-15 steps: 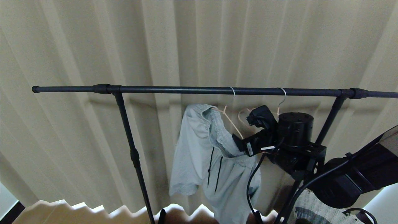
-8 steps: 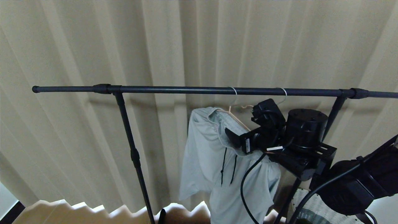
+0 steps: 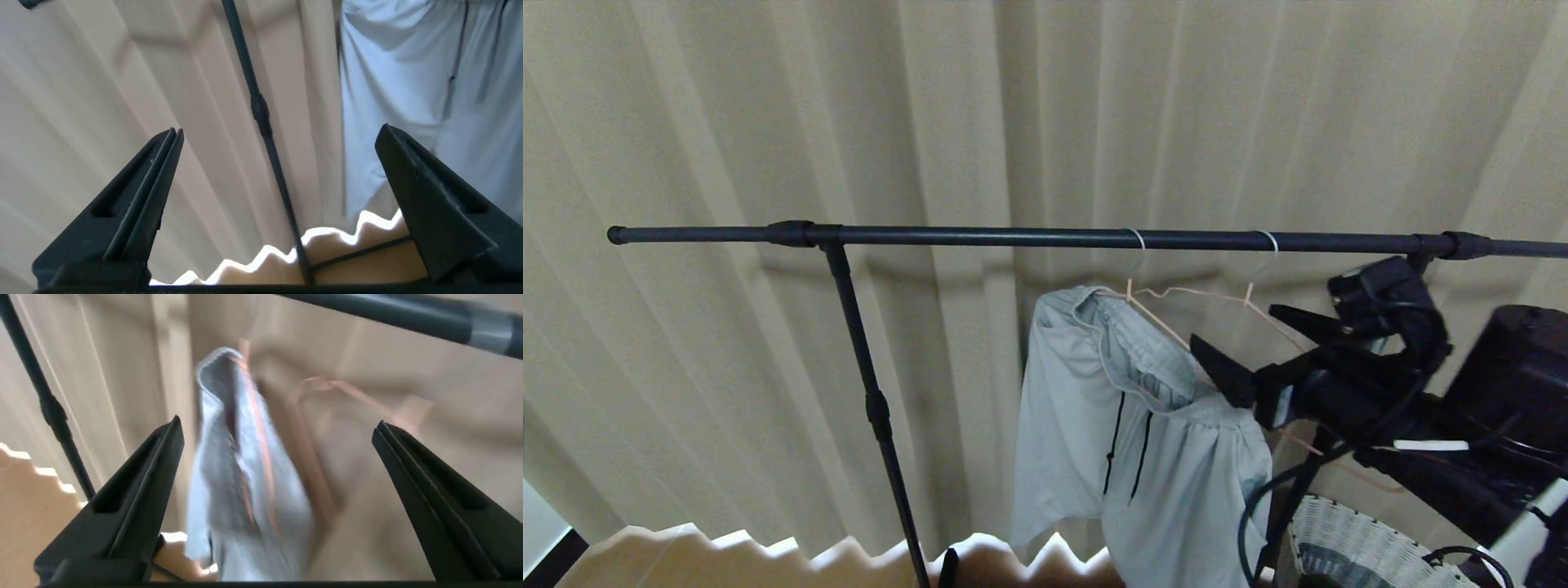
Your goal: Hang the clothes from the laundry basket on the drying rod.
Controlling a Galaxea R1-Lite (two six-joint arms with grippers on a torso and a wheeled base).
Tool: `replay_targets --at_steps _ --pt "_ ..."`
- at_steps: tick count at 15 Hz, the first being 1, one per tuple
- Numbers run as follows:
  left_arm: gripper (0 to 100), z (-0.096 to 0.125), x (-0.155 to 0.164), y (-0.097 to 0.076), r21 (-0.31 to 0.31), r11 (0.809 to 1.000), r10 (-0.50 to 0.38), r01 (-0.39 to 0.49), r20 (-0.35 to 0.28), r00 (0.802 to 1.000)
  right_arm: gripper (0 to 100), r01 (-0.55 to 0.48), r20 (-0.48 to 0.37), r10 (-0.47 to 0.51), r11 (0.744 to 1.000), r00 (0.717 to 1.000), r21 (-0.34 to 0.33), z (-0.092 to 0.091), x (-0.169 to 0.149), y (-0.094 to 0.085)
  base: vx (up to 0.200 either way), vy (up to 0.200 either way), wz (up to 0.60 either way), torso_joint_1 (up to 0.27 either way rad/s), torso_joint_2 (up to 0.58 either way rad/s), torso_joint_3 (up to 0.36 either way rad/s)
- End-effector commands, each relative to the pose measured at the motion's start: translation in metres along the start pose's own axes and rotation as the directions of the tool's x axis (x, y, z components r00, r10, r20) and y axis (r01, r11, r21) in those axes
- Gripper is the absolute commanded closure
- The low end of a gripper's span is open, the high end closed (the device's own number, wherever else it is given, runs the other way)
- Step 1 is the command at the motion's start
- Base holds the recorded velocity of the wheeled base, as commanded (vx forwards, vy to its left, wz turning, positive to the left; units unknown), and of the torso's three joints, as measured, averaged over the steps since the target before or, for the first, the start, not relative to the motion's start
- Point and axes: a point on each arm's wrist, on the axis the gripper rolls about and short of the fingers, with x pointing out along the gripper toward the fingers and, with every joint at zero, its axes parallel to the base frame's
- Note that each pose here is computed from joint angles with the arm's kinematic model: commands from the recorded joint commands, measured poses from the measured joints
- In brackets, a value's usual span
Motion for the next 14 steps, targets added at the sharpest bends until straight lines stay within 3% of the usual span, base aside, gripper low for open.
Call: replay_targets --at_steps 1,4,6,9,13,14 --pt "0 0.000 0.000 0.000 -0.013 1.000 0.001 -0.001 -0.005 1.000 0 0.105 0.052 -0.104 0.994 0.993 -0.019 0.002 -0.060 -0.030 0.000 0.000 0.00 0.000 0.00 0.000" --pt "0 -0.005 -0.001 -0.002 -0.074 0.997 0.013 -0.016 -0.038 0.999 0 0.316 0.072 -0.312 0.948 0.947 -0.044 -0.009 -0.111 -0.061 0.000 0.000 0.00 0.000 0.00 0.000" --pt "0 -0.010 -0.007 -0.005 -0.142 0.988 0.055 -0.057 -0.016 0.998 0 0.425 0.056 -0.423 0.904 0.904 -0.044 -0.016 -0.146 -0.068 0.000 0.000 0.00 0.000 0.00 0.000" --pt "0 -0.011 -0.007 -0.004 -0.216 0.970 0.102 -0.108 -0.040 0.994 0 0.452 -0.029 -0.454 0.890 0.891 -0.058 -0.033 -0.197 -0.056 0.000 0.000 0.00 0.000 0.00 0.000" --pt "0 -0.011 -0.007 -0.004 -0.202 0.973 0.102 -0.108 -0.039 0.994 0 0.488 -0.104 -0.493 0.870 0.864 -0.070 -0.067 -0.250 -0.038 0.000 0.000 0.00 0.000 0.00 0.000" --pt "0 -0.011 -0.007 -0.004 -0.204 0.973 0.100 -0.106 -0.040 0.994 0 0.517 -0.123 -0.522 0.853 0.844 -0.071 -0.083 -0.263 -0.031 0.000 0.000 0.00 0.000 0.00 0.000"
